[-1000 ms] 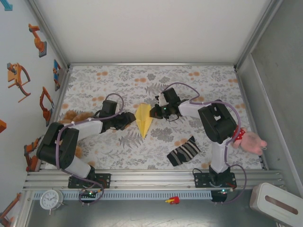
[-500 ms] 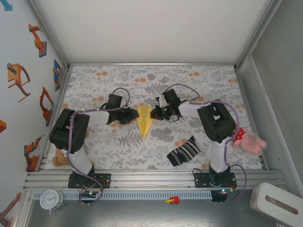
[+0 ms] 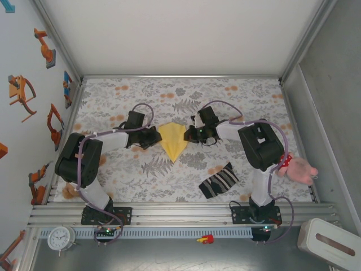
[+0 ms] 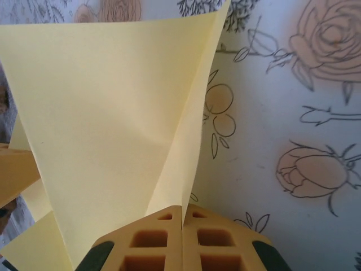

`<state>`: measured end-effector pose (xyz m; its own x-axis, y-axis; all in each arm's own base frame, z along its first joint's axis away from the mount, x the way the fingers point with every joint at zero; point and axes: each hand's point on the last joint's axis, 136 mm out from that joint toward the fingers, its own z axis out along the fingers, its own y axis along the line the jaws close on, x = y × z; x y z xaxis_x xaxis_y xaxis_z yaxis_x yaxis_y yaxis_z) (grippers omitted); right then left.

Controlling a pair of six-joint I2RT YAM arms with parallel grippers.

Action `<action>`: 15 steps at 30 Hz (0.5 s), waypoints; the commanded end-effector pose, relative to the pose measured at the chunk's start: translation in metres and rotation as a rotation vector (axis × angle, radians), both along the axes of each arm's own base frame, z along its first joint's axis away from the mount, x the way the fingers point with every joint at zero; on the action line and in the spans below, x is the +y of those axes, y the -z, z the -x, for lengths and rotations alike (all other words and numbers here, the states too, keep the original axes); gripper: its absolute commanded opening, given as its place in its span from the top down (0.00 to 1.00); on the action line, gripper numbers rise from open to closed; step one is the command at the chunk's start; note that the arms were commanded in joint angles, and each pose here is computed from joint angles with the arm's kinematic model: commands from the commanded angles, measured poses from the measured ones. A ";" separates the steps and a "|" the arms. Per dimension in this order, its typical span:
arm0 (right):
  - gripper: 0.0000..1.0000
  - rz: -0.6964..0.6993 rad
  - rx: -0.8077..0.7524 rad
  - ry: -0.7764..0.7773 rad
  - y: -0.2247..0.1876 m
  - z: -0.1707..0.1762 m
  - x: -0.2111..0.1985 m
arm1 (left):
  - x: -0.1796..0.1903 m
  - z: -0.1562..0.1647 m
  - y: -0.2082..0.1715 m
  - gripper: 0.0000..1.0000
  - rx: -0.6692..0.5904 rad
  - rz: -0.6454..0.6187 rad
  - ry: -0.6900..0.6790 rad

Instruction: Fold a paper plane with a square sheet of paper (pick it up from the middle)

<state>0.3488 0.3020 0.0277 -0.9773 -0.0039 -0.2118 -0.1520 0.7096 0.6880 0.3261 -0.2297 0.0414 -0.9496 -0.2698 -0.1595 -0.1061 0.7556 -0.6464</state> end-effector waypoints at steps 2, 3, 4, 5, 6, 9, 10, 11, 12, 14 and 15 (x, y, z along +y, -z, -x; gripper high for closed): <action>1.00 0.018 -0.006 0.042 -0.009 0.000 -0.008 | 0.007 0.003 0.001 0.96 -0.011 -0.034 -0.009; 1.00 0.021 0.000 0.045 -0.007 0.000 -0.008 | 0.006 0.002 0.002 0.96 -0.010 -0.029 -0.010; 1.00 0.023 0.006 0.047 -0.006 0.000 -0.008 | 0.005 0.003 0.004 0.95 -0.003 -0.025 -0.010; 1.00 0.027 0.014 0.049 -0.003 0.001 -0.009 | 0.003 0.002 0.006 0.95 0.002 -0.017 -0.010; 1.00 0.027 0.024 0.051 -0.003 0.001 -0.008 | 0.002 0.003 0.007 0.95 0.005 -0.009 -0.009; 0.99 0.027 0.042 0.047 -0.003 0.004 -0.008 | -0.001 0.003 0.012 0.95 0.019 0.008 -0.014; 0.95 0.018 0.034 0.039 -0.007 0.005 -0.007 | -0.001 0.003 0.013 0.95 0.020 0.009 -0.015; 0.90 0.018 0.023 0.031 -0.011 0.006 -0.008 | -0.002 0.003 0.012 0.95 0.018 0.011 -0.015; 0.85 0.028 0.009 0.031 -0.014 0.007 -0.011 | -0.002 0.003 0.012 0.95 0.017 0.011 -0.014; 0.78 0.061 -0.030 0.037 -0.024 0.008 -0.019 | -0.001 0.003 0.012 0.95 0.018 0.008 -0.018; 0.75 0.078 -0.050 0.042 -0.029 0.008 -0.022 | -0.001 0.003 0.011 0.95 0.016 0.007 -0.019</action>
